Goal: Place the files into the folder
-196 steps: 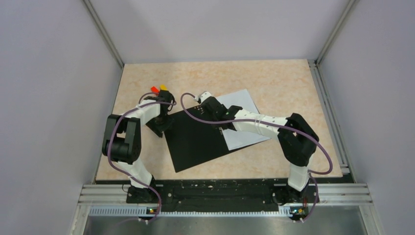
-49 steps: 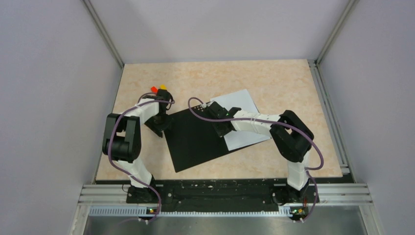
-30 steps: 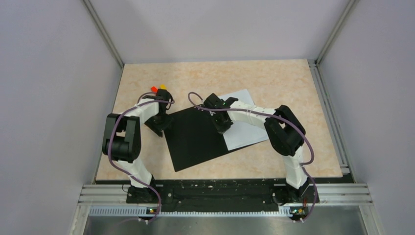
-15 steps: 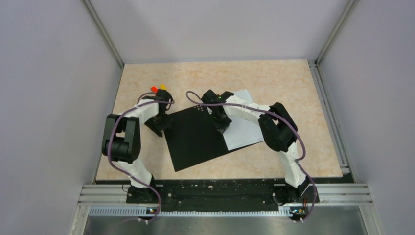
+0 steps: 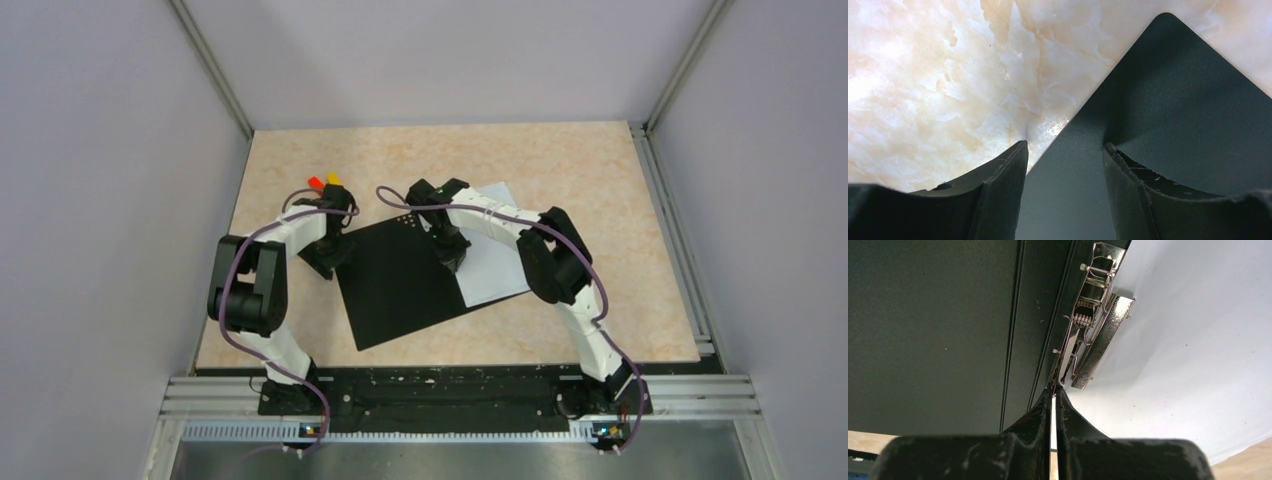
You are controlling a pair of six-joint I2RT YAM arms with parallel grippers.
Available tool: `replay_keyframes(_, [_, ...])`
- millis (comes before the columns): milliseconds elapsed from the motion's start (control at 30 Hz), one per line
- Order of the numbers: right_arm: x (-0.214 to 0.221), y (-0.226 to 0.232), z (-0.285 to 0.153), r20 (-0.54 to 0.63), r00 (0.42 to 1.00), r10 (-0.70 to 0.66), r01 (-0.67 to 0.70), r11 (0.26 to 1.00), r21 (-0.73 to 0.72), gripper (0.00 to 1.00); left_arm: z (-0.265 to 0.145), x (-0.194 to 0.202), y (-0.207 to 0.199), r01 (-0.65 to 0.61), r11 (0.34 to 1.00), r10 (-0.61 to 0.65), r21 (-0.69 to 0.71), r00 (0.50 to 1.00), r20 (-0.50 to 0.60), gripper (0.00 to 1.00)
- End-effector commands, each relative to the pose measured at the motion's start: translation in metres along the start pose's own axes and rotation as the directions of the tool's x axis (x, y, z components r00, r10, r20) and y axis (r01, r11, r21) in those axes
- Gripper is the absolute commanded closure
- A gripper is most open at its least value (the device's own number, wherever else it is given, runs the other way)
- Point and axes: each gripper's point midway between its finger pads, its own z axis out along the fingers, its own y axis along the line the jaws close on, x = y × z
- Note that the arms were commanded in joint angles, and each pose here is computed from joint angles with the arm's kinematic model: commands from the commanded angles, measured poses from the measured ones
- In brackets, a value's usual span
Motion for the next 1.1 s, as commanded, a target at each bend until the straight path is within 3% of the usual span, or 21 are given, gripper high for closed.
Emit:
replay_keyframes(0, [0.003,0.029,0.060,-0.074,0.997,-0.008,0.001,0.995,-0.100,1.00,0.022,0.006,0.006,0.009,0.999,-0.007,-0.044,0.999,0.043,0.38])
replay_keyframes(533, [-0.037,0.033,0.029,0.029,0.997,0.074,-0.069,0.985,-0.157,1.00,0.021,0.008,0.000,-0.018,0.999,0.020,-0.041,0.998,0.066,0.37])
replay_keyframes(1067, [-0.034,0.021,0.020,0.044,0.995,0.095,-0.089,0.989,-0.120,1.00,0.022,0.010,-0.006,-0.024,0.999,0.025,-0.026,0.998,0.051,0.37])
